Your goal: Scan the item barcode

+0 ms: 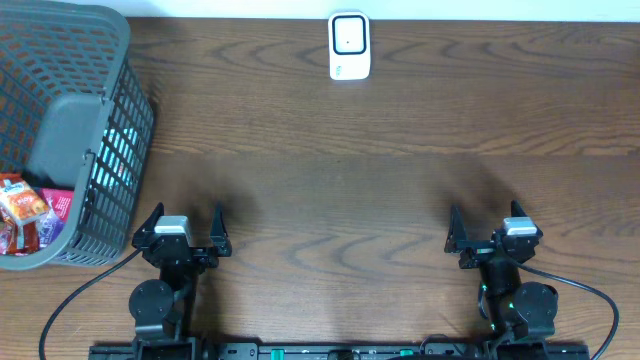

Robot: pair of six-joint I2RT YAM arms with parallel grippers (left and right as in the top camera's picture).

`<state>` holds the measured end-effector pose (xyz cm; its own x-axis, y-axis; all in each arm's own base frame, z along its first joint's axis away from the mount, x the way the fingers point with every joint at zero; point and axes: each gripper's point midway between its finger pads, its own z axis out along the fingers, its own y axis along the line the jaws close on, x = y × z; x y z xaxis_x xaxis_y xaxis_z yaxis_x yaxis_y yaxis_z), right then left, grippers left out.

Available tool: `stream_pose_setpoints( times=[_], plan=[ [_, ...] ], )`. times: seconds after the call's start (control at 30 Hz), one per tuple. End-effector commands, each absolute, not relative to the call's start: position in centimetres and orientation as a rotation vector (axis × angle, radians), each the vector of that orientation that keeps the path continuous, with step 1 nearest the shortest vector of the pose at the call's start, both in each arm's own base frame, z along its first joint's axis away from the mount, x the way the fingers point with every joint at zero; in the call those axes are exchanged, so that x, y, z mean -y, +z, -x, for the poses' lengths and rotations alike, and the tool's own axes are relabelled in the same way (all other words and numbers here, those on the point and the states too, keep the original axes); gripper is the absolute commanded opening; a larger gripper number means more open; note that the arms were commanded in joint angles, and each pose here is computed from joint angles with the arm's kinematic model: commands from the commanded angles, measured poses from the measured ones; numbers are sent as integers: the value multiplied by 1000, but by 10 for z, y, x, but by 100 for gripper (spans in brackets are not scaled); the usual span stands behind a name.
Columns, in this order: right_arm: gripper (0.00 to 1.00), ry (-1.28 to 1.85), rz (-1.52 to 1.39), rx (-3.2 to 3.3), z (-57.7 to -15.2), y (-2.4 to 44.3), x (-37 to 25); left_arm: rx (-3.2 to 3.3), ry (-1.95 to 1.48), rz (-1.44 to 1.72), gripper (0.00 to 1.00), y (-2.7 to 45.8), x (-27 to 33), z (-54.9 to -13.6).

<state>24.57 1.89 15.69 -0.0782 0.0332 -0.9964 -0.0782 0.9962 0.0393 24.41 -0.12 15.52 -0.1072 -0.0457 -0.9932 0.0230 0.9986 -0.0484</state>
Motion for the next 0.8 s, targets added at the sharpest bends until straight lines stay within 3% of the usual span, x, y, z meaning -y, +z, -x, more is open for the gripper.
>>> stream_pose_setpoints(
  times=[0.0,0.57,0.77],
  plan=[
    [99,96,23,-1648,-246,156,-18,-1714,-72,12,98,139,3,-244],
    [99,96,23,-1648,-246,156,-18,-1690,-83,8,98,145,5,-245],
    [99,96,23,-1648,-246,156,-18,-1711,-582,-86,98,147,69,-229]
  ],
)
